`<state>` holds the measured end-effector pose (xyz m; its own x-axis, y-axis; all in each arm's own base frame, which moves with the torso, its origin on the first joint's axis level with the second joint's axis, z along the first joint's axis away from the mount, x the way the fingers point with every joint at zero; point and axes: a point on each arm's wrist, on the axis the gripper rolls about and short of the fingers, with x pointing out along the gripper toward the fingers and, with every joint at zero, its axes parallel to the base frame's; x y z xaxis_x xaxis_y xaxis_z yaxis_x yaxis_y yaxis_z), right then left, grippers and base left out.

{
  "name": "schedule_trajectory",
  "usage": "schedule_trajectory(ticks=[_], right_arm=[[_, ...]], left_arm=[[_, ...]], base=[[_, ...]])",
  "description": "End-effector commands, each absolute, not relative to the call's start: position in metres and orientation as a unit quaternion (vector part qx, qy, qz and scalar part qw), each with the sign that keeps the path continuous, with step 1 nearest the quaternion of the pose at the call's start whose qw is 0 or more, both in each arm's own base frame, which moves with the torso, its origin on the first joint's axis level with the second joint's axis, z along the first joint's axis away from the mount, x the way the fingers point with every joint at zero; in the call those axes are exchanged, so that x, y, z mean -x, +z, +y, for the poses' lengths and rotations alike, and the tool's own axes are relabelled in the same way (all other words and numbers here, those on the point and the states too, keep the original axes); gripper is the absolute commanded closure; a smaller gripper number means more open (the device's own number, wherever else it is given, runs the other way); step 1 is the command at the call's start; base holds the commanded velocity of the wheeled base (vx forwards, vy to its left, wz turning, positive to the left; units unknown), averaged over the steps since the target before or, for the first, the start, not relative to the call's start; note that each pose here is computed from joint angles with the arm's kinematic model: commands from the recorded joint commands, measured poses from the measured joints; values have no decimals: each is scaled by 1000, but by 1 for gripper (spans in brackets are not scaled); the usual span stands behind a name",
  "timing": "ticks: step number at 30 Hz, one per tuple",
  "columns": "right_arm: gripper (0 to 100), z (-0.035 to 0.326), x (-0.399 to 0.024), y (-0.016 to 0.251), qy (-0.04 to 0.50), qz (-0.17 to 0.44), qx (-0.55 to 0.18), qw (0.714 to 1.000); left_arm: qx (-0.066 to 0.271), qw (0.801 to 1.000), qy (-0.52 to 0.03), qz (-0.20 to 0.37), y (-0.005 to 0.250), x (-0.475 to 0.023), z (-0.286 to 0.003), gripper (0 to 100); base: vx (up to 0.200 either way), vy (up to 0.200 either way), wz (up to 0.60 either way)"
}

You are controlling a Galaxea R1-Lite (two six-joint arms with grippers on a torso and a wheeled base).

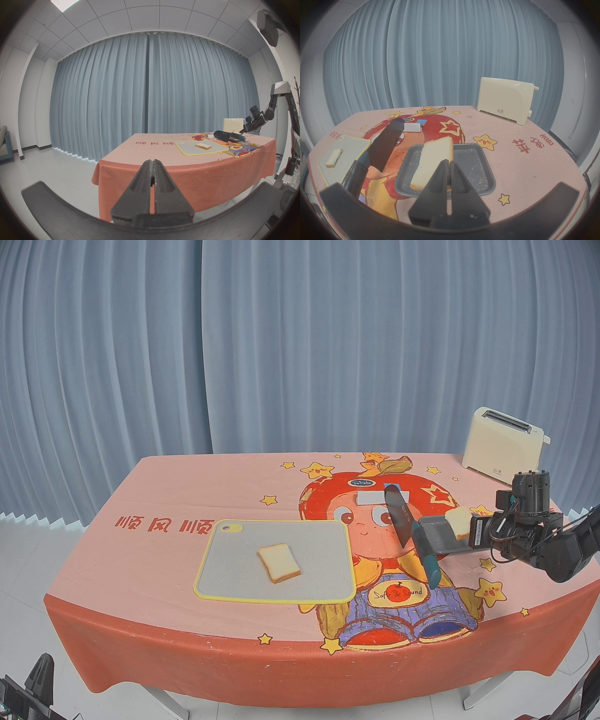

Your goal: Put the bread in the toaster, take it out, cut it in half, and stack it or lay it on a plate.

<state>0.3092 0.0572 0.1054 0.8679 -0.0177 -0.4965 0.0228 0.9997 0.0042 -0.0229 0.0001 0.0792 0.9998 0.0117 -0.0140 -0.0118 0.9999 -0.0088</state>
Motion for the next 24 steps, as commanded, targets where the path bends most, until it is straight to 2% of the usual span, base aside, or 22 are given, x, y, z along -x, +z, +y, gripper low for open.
schedule_trajectory(ticks=[1, 24], right_arm=[[100, 58, -309, 101, -11, 264, -3, 964], [100, 57, -309, 94, -10, 278, 10, 961]], left_arm=[[5, 1000, 6, 13, 76, 22, 0, 100], [5, 1000, 6, 13, 76, 22, 0, 100]], base=[[0, 0, 0], [0, 0, 0]])
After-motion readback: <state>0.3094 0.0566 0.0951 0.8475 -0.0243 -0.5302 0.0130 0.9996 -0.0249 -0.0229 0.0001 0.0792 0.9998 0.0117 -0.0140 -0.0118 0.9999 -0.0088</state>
